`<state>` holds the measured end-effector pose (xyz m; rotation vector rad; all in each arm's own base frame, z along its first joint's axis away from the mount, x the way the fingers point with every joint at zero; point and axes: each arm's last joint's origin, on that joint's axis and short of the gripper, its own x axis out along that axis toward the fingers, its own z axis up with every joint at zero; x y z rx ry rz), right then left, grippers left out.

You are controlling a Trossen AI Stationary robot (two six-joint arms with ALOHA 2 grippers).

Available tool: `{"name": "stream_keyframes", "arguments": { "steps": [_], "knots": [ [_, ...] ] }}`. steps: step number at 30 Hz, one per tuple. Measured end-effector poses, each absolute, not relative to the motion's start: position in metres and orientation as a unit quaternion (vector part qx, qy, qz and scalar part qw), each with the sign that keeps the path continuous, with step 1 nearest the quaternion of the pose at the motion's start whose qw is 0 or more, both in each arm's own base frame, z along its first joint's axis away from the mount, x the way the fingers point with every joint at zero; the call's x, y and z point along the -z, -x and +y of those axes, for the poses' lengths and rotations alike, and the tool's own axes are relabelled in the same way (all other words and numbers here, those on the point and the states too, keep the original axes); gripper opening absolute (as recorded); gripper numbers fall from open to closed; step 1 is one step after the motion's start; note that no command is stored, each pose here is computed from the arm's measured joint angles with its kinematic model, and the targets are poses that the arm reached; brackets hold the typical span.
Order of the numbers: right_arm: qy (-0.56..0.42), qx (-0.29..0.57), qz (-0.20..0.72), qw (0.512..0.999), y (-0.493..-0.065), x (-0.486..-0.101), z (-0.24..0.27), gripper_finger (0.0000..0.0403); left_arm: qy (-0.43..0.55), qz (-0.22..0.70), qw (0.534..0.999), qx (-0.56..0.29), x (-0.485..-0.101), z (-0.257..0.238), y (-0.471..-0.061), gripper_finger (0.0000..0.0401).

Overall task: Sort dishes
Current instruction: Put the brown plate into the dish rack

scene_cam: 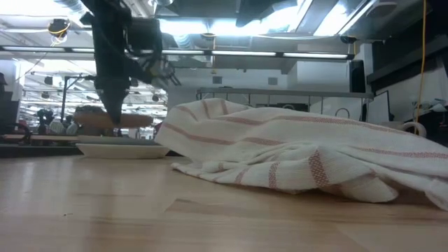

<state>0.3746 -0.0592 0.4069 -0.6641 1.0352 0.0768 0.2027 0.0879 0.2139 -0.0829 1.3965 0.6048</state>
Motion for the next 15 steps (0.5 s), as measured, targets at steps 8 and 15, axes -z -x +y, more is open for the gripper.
{"name": "stream_keyframes", "arguments": {
  "steps": [8, 15],
  "knots": [
    [0.374, -0.079, 0.487, 0.785, -0.376, -0.403, -0.059, 0.0037, 0.047, 0.584, 0.781, -0.218, -0.251, 0.063, -0.199, 0.0004],
    [0.439, -0.135, 0.455, 0.763, -0.379, -0.405, -0.058, 0.0037, 0.075, 0.515, 0.842, -0.139, -0.285, 0.037, -0.190, 0.0003]
  ]
}}
